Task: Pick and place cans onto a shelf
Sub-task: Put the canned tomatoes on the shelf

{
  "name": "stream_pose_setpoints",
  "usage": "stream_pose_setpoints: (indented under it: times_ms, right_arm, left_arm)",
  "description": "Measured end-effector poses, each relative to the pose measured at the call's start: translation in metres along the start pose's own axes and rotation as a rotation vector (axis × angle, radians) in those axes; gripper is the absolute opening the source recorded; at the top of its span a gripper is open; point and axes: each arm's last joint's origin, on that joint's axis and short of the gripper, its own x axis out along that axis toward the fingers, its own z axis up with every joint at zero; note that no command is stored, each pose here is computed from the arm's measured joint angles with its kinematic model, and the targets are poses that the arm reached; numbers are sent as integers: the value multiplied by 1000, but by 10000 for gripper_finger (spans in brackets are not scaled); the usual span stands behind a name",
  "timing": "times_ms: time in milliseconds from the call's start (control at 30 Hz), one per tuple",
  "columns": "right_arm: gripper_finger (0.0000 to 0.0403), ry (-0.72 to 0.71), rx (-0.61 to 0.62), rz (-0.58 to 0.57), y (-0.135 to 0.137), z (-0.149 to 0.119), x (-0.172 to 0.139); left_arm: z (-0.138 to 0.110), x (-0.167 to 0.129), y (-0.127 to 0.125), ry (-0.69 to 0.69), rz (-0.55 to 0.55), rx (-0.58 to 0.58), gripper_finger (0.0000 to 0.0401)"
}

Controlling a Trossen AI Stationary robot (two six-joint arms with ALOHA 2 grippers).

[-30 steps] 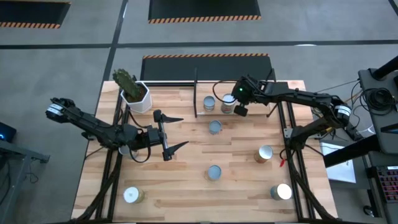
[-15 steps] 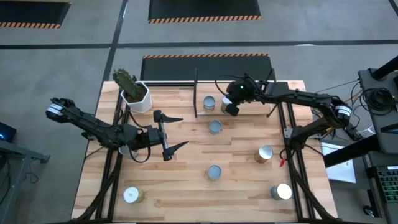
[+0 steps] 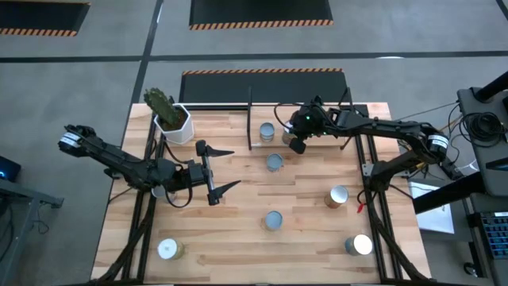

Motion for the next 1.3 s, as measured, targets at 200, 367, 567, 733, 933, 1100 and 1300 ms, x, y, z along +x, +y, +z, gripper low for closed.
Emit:
stream_pose_setpoints:
  times_ms: [200, 367, 567, 733, 933, 1100, 1300]
  right_arm:
    - [9, 12, -99, 9, 0, 0, -5]
    - [9, -29, -90, 2, -1, 8, -8]
    - [9, -8, -85, 6, 0, 6, 0]
    - [9, -45, -70, 0, -2, 14, -10]
    - [9, 27, -53, 12, -4, 20, -37]
    - [9, 210, -41, 43, -3, 6, -46]
    - [9, 270, -17, 74, -4, -11, -32]
  left_arm:
    - [0, 0, 0, 0, 0, 0, 386]
    - [0, 0, 0, 0, 0, 0, 386]
    - [0, 0, 0, 0, 0, 0, 386]
    - [0, 0, 0, 0, 0, 0, 386]
    - [0, 0, 0, 0, 0, 0, 386]
    - [0, 0, 0, 0, 0, 0, 386]
    - [0, 0, 0, 0, 0, 0, 386]
